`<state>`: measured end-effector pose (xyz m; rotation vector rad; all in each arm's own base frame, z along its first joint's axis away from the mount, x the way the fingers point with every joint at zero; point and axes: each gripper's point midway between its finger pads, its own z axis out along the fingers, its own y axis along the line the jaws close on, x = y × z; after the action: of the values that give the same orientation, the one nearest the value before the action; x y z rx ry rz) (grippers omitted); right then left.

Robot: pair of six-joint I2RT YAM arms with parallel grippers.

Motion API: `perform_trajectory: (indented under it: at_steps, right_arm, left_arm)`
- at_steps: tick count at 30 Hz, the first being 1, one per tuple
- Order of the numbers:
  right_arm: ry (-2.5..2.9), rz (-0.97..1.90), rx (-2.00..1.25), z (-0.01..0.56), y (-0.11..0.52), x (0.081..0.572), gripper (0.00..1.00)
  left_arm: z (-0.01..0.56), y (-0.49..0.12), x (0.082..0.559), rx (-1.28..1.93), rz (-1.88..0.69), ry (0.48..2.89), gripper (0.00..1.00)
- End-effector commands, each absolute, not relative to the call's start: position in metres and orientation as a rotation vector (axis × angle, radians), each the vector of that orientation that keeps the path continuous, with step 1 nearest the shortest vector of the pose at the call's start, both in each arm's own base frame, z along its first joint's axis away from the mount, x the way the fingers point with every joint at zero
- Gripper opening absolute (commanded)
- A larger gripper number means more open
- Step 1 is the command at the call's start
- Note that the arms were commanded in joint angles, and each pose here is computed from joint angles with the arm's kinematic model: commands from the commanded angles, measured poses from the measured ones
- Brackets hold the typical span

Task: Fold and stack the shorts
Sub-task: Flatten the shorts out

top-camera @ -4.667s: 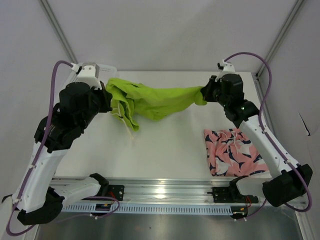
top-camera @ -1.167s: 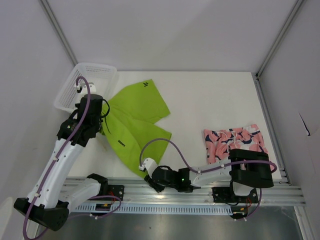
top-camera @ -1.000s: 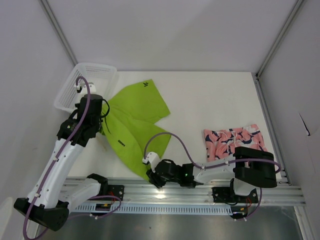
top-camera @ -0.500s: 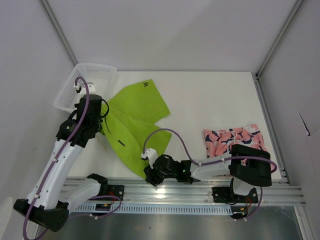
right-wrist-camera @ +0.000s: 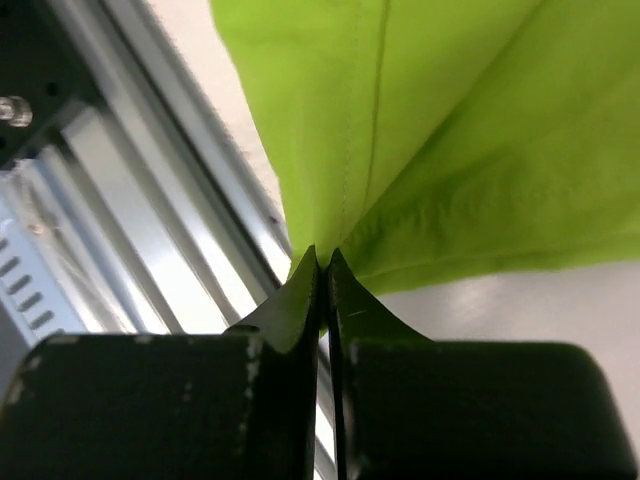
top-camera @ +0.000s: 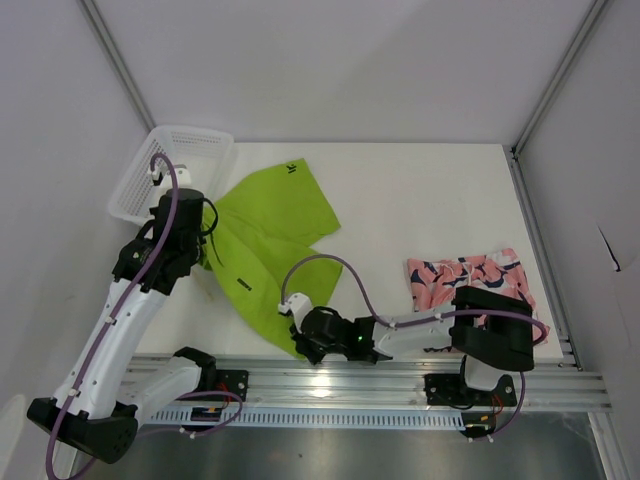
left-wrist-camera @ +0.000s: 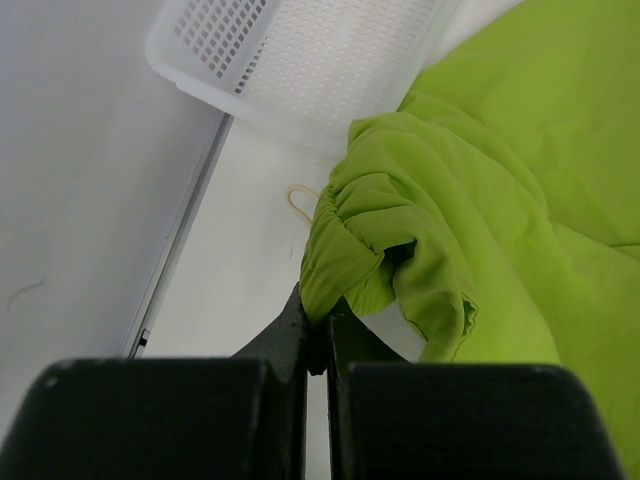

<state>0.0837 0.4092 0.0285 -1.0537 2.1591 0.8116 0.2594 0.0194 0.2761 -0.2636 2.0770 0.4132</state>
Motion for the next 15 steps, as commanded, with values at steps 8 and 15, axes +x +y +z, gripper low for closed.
perform_trajectory:
  at_steps: [8, 15]
  right_arm:
    - [2.094, 0.448, -0.56, 0.137, 0.291, 0.219, 0.0]
    - [2.048, 0.332, -0.208, 0.211, 0.191, 0.308, 0.0]
  left_arm:
    - [0.299, 0.009, 0.266, -0.285, 0.278, 1.996, 0.0]
    - [0.315, -0.027, 0.269, -0.124, 0.057, 1.992, 0.0]
